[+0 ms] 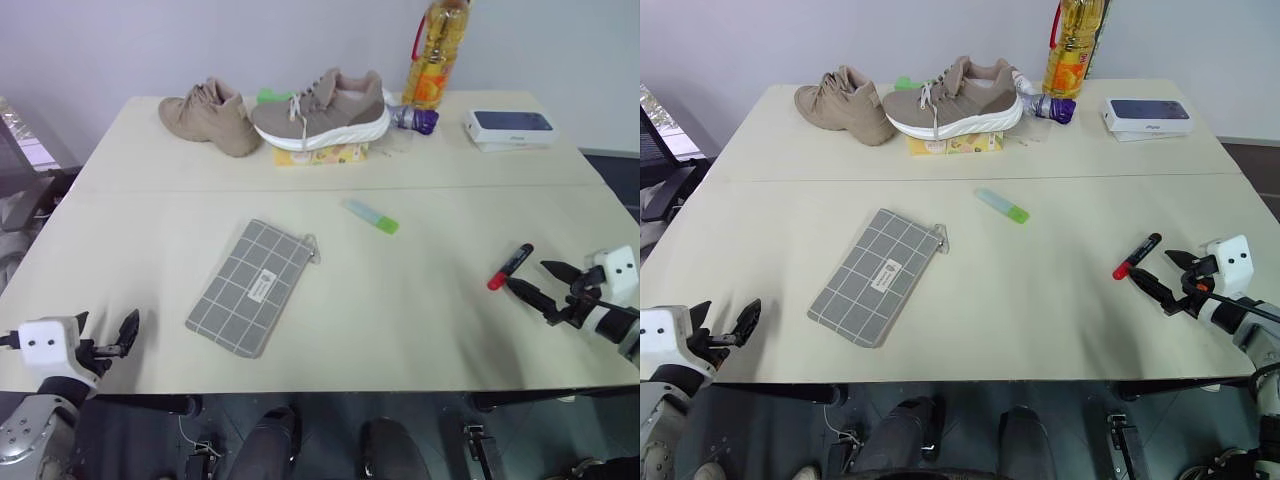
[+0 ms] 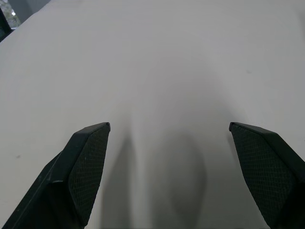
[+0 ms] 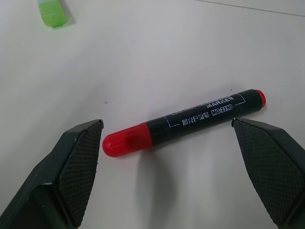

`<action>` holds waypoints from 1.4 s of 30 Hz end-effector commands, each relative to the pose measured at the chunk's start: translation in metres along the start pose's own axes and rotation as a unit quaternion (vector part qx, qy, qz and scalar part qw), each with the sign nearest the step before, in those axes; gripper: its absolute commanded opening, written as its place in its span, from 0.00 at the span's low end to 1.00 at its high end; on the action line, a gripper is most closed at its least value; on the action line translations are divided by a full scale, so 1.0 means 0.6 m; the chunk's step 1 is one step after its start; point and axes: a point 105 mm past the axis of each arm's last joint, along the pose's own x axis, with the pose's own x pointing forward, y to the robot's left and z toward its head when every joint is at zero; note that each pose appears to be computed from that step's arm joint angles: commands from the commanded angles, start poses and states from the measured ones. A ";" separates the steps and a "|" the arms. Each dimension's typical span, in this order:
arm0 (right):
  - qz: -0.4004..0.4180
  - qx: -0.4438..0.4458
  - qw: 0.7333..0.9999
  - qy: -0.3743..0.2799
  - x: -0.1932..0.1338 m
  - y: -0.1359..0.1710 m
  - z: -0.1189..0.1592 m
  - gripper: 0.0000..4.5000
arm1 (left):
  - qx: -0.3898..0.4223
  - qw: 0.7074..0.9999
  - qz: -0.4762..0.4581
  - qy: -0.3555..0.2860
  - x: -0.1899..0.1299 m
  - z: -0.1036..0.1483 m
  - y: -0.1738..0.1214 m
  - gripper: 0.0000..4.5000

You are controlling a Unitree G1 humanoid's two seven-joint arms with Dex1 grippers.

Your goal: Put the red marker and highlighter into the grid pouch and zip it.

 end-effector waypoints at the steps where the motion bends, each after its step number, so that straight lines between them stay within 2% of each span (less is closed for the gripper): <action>1: -0.001 -0.017 1.000 -0.017 0.000 -0.004 0.018 1.00 | 0.014 1.000 -0.005 -0.013 0.001 0.009 -0.005 0.96; 4: 0.002 -0.018 1.000 -0.019 0.002 -0.002 0.020 1.00 | -0.005 1.000 -0.002 -0.025 0.004 0.010 -0.003 0.96; 11: 0.053 -0.028 0.997 -0.045 0.020 0.029 0.051 1.00 | 0.021 0.999 -0.005 -0.045 0.004 0.015 -0.002 0.96; 16: 0.121 -0.047 0.988 -0.084 0.057 0.088 0.096 1.00 | 0.022 0.996 -0.017 -0.090 0.003 0.039 -0.013 0.96; 20: 0.193 -0.054 0.973 -0.118 0.090 0.164 0.128 1.00 | 0.032 0.993 -0.050 -0.099 0.004 0.044 -0.035 0.96; 23: 0.233 -0.049 0.963 -0.128 0.118 0.219 0.140 0.83 | 0.053 0.992 -0.075 -0.092 0.002 0.041 -0.046 1.00; 27: 0.266 -0.066 0.954 -0.123 0.161 0.288 0.143 0.33 | 0.089 0.986 -0.116 -0.076 -0.010 0.037 -0.056 1.00; 30: 0.290 -0.070 0.947 -0.119 0.196 0.346 0.144 0.01 | 0.140 0.975 -0.157 -0.065 -0.025 0.034 -0.071 1.00; 36: 0.303 -0.091 0.943 -0.107 0.251 0.434 0.133 0.01 | 0.231 0.938 -0.257 -0.040 -0.055 0.013 -0.127 1.00; 42: 0.272 -0.090 0.958 -0.028 0.306 0.479 0.086 0.01 | 0.277 0.912 -0.299 -0.056 -0.070 0.010 -0.177 1.00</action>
